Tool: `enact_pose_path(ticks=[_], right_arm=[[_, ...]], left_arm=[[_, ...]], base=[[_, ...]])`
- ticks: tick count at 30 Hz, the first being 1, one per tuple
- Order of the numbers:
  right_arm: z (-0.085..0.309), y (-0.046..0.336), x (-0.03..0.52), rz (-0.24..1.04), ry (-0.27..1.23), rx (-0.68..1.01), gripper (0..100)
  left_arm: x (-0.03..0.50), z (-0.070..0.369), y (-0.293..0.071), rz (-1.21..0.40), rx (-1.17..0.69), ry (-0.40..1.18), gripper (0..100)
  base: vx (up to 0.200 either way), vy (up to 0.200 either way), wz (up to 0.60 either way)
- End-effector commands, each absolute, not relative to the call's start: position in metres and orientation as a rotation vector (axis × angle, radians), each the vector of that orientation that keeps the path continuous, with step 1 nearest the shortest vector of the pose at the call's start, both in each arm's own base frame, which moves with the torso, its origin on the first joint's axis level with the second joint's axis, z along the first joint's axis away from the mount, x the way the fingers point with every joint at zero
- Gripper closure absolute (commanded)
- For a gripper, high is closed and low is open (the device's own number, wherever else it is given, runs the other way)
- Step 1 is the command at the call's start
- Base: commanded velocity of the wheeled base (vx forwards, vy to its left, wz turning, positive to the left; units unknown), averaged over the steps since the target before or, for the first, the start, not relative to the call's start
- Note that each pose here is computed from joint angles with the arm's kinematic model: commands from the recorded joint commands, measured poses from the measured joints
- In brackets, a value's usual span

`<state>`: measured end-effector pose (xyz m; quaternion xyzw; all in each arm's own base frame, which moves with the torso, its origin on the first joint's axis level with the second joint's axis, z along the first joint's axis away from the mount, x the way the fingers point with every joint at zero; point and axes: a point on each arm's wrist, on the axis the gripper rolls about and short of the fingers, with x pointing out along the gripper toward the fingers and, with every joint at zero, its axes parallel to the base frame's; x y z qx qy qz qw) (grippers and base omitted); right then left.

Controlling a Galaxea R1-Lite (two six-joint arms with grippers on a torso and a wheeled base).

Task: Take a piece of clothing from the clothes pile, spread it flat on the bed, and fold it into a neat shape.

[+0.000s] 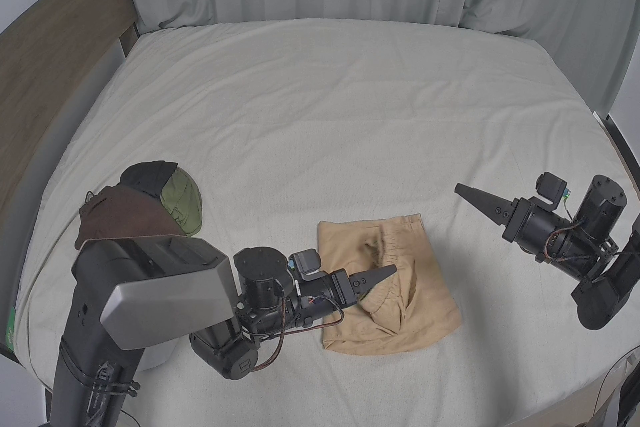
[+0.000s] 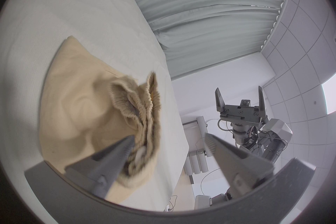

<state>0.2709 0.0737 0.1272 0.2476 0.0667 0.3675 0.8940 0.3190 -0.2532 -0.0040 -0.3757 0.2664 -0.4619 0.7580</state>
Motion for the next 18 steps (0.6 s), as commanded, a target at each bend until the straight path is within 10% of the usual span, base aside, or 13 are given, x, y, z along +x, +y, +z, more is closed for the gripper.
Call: enact_pose_path(ticks=[1,18], right_arm=[[0.124,0.075,0.271,0.764,0.15,0.513,0],[0.067,0.093,0.261,0.769,0.402,0.517,0]], left_arm=[[0.318,-0.008,-0.254,-1.001,-0.815,0.589,0],[0.325,0.02,-0.208,-0.898,-0.705,0.441,0]], base=[[0.0,0.0,0.0],[0.0,0.0,0.0]])
